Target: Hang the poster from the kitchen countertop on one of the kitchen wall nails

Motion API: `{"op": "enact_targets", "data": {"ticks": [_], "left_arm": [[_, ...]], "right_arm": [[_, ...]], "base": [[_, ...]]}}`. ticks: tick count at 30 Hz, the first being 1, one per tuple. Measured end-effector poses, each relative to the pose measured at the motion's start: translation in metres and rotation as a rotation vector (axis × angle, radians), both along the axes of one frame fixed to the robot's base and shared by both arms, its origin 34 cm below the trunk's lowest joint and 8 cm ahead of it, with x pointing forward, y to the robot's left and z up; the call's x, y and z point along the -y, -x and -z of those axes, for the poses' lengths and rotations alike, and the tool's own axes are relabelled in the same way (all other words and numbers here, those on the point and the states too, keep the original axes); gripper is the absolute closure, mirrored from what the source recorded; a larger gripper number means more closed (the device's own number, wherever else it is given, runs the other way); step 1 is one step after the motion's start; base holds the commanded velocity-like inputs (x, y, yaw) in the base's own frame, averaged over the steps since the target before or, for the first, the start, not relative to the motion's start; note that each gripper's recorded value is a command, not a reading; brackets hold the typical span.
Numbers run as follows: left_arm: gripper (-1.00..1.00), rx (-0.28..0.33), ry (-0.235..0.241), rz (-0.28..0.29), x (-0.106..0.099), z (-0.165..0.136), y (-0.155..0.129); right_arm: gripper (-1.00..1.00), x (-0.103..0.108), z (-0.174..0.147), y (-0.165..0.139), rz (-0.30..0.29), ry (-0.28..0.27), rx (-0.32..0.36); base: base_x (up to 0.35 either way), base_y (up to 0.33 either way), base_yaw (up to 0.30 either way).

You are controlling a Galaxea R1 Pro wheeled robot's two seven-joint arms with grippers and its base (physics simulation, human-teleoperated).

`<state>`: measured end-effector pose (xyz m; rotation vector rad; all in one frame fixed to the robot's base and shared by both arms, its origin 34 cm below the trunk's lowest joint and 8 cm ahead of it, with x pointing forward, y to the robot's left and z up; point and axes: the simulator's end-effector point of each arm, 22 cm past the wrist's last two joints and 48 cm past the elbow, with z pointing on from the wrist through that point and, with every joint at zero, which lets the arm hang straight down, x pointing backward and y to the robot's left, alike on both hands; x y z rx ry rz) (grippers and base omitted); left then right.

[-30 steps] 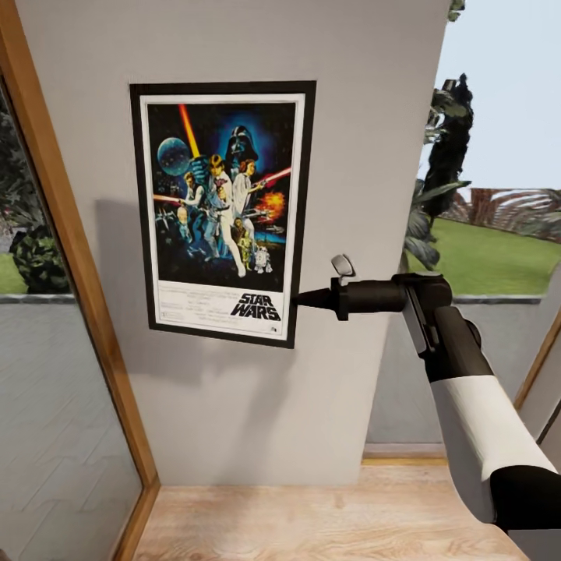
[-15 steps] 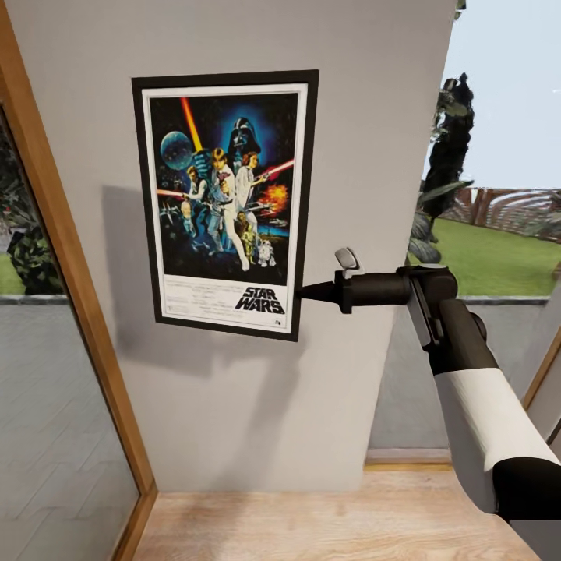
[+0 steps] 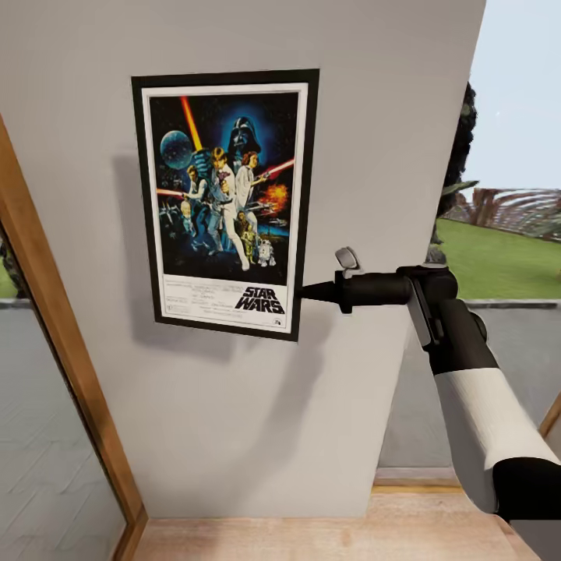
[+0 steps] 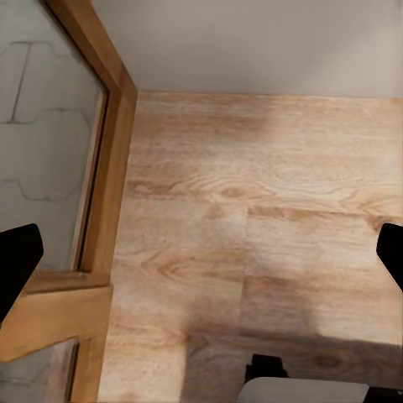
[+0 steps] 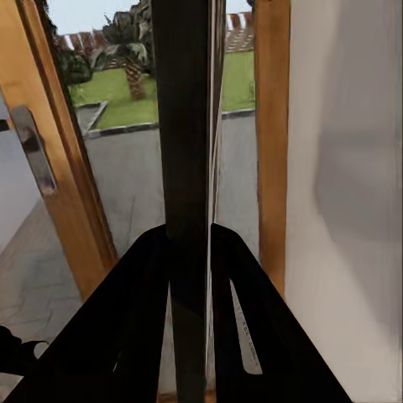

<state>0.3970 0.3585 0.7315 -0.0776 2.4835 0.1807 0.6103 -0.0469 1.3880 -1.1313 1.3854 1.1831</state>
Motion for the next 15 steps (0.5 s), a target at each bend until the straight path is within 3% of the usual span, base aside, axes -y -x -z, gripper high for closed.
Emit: {"op": "enact_targets", "data": {"ticks": [9,15], "left_arm": [[-1.00,0.000,0.000,0.000,0.0000,0.0000,0.0000],[-1.00,-0.001,-0.001,0.000,-0.0002,0.0002,-0.0002]], "right_arm": [[1.00,0.0000,-0.0002,0.0001,-0.001,-0.001,0.000],[1.00,0.0000,-0.0002,-0.0003,-0.001,-0.002,0.000]], "base": [[0.322,0.000,0.000],[0.130,0.000,0.000]]}}
